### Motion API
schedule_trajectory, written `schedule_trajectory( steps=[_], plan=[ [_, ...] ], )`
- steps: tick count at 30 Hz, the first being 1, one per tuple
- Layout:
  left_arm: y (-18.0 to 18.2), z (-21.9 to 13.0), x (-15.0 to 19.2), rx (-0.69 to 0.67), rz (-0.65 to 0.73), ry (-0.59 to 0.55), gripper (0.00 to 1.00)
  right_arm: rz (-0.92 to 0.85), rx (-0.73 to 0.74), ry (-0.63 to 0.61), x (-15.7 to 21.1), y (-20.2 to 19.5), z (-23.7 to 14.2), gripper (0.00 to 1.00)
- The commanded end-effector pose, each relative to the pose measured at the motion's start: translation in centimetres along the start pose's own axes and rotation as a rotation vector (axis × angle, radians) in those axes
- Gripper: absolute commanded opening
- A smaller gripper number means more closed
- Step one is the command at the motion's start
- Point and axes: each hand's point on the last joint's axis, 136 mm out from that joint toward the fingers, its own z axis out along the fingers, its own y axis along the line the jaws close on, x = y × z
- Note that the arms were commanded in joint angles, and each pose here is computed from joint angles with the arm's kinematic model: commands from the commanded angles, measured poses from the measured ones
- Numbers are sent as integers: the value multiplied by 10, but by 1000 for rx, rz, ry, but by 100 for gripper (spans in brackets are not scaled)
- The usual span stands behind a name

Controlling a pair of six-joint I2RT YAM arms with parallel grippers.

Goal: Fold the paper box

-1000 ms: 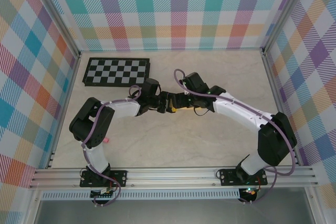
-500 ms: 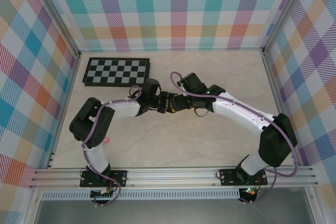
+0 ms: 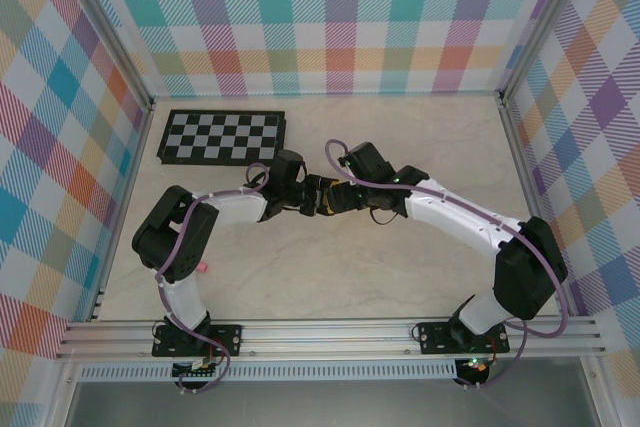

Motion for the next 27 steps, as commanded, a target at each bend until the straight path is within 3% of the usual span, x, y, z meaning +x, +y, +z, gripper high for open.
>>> schedule_trajectory(
  steps=[1,7,22,27],
  plan=[
    [31,5,-22,-78,-81,-77,26,-8,36,82,24,-7,2,75],
    [28,5,-21,-70,-72,-70,26,-17,53,56,6,-22,-20,80],
    [22,9,-18,-60,-43,-47,24,442,-176,-39,-10,-94,-68,88],
    [20,8,-16,-56,-37,-46,24,613,-257,18,-7,-108,-58,83]
  ],
)
